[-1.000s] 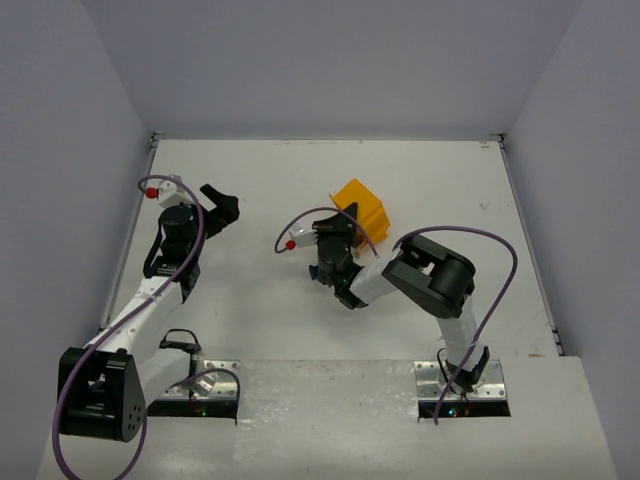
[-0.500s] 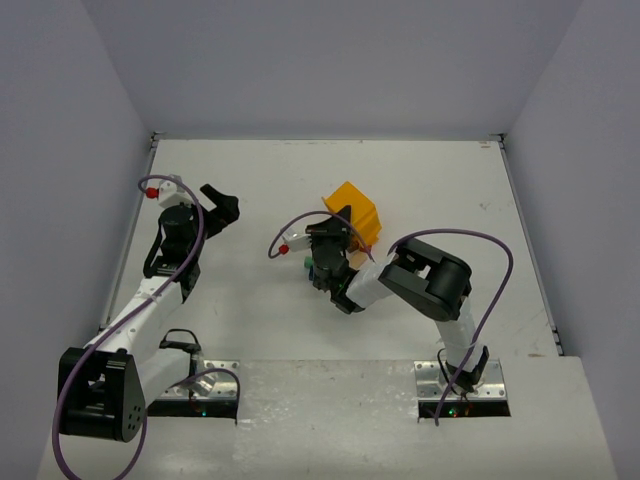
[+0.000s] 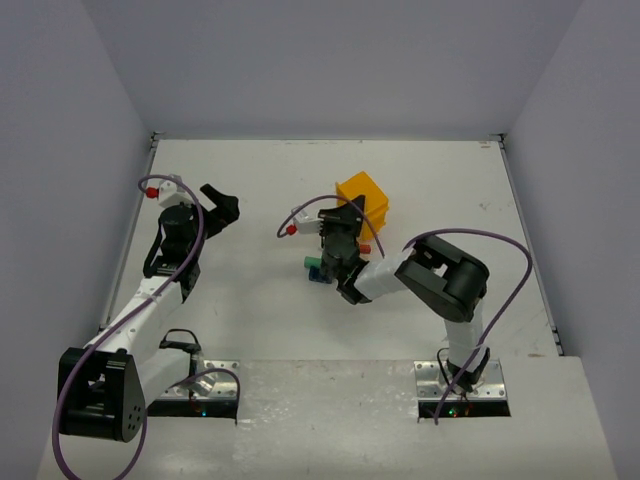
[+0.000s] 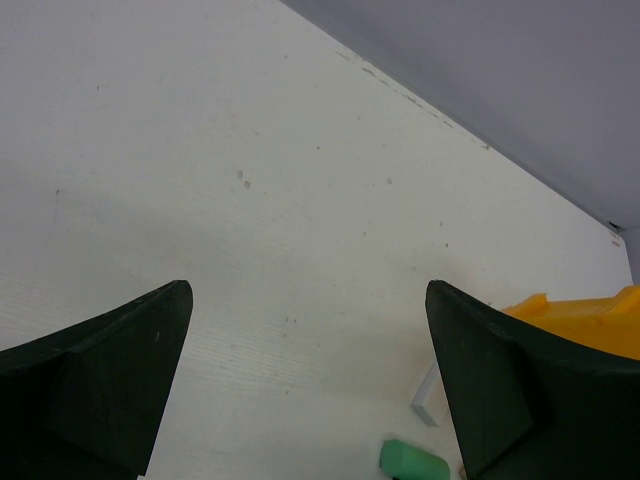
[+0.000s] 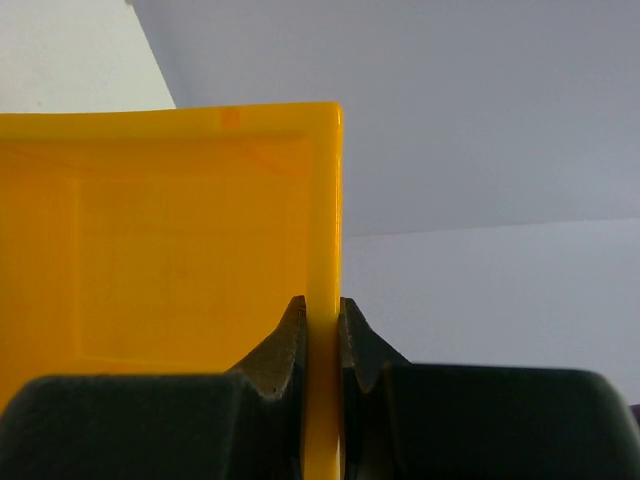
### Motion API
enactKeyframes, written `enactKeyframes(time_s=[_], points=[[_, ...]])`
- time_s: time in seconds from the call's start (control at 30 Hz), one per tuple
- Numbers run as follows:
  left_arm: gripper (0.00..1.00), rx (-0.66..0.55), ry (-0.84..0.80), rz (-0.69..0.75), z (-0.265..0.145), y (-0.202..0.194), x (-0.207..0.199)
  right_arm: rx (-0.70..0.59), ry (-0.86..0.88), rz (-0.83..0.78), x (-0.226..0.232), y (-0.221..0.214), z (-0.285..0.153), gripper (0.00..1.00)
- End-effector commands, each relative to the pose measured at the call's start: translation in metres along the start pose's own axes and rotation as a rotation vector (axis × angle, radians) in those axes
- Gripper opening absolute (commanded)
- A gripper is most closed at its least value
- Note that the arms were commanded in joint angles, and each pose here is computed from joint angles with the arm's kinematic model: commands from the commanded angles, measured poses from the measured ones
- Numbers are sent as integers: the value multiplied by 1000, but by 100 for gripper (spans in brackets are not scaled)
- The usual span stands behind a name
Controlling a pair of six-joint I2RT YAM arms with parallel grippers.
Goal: Build the wood block tower
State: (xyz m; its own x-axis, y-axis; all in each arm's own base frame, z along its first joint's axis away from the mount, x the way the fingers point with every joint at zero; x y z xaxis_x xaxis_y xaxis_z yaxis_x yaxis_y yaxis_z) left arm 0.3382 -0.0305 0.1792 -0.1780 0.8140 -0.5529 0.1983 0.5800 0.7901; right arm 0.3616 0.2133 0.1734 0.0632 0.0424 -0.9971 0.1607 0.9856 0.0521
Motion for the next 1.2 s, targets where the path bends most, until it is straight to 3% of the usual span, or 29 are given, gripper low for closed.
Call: enactKeyframes(time_s=[0.0,0.2,0.27,0.33,0.37,0.4,0.43,0.47,0.53,0.63,0.9,1.17], points=[[100,-57,-63,9,-3,23,-21,129,-93,224,-39,-42,15,0],[100,-55,-77,12,-4,24,-24,212,-137,430,-60,-79,25,0],[100,-53,-81,13,-5,24,-24,236,-104,525,-58,-86,25,0],[100,-55,-85,13,-6,24,-25,239,52,673,-34,-83,22,0],[100,-57,-86,13,-6,25,-25,231,29,724,-51,-77,30,0],[100,-60,-87,15,-7,25,-25,196,408,946,-12,-69,24,0],[100,-58,-85,16,-7,24,-25,202,618,1108,-1,-65,7,0],[100,-59,-82,16,-7,24,-24,142,682,1175,0,-61,3,0],[100,-63,-81,15,-8,25,-24,94,648,1227,-13,-69,1,0],[100,-68,-91,16,-9,27,-26,154,580,1247,-23,-83,4,0],[100,-64,-93,17,-9,26,-26,181,623,1388,-29,-92,27,0],[100,-65,-91,19,-10,25,-25,327,588,1614,-28,-144,72,4]])
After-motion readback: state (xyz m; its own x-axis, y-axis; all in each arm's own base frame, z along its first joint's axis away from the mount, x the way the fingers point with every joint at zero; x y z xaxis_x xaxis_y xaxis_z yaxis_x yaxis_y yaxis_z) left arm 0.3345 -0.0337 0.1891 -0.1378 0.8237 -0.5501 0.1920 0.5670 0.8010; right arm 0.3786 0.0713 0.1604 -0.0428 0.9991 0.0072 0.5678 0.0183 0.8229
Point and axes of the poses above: each gripper's point midway between its finger pads, its own z axis out along the fingers, its own x axis along the line the jaws close on, y = z × x, the point moved 2 cm from there along -z, back along the fingers, and after that the axes turned 1 degree about -z, right-handed, at the moved point
